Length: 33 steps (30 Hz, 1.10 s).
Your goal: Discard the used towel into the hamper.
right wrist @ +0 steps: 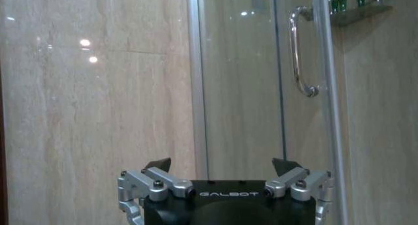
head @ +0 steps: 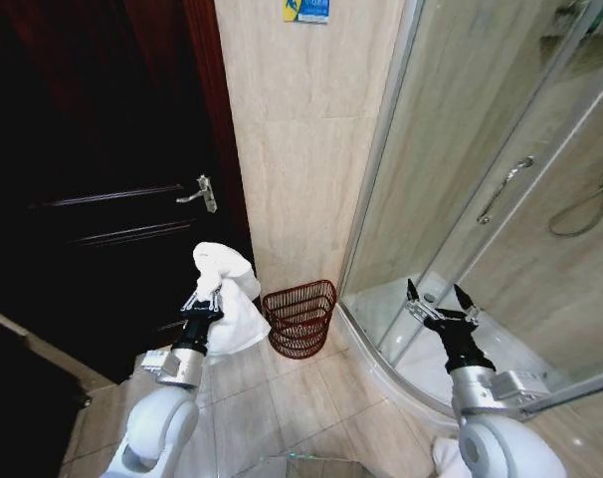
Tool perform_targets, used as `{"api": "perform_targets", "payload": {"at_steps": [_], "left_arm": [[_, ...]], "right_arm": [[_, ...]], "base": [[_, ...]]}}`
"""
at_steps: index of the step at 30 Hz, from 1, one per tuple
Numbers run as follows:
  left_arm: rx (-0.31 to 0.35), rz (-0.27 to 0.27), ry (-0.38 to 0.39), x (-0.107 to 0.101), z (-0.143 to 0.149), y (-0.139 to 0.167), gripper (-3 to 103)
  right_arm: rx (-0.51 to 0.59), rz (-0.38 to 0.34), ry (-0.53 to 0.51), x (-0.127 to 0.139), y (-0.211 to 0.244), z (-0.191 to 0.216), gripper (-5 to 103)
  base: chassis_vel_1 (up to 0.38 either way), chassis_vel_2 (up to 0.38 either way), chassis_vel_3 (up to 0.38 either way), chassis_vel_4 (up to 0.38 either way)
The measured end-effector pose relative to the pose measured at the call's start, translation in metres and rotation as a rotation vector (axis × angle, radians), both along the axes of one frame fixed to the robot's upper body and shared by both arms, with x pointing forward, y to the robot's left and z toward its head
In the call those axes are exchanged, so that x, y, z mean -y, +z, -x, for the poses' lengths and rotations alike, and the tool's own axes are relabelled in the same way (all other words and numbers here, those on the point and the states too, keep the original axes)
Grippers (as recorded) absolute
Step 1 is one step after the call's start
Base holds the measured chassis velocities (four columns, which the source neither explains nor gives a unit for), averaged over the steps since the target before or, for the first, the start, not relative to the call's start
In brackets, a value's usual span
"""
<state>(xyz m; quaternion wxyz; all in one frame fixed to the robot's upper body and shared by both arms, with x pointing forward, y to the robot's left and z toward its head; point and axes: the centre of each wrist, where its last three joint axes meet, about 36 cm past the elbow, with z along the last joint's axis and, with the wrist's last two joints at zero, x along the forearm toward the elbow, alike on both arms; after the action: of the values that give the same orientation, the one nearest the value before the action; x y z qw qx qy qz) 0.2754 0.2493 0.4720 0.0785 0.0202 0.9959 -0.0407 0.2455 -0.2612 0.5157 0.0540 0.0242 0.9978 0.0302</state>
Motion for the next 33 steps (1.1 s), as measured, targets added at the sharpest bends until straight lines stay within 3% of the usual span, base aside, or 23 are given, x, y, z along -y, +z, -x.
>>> {"api": "perform_targets", "payload": {"at_steps": [33], "left_arm": [[-0.005,-0.001,-0.004,0.0041,-0.0033,-0.0035,11]], "right_arm": [[-0.008,-0.006,-0.012,0.0015,-0.0087,-0.0036,100]], "base": [[-0.031,0.037,0.027,-0.032]]}}
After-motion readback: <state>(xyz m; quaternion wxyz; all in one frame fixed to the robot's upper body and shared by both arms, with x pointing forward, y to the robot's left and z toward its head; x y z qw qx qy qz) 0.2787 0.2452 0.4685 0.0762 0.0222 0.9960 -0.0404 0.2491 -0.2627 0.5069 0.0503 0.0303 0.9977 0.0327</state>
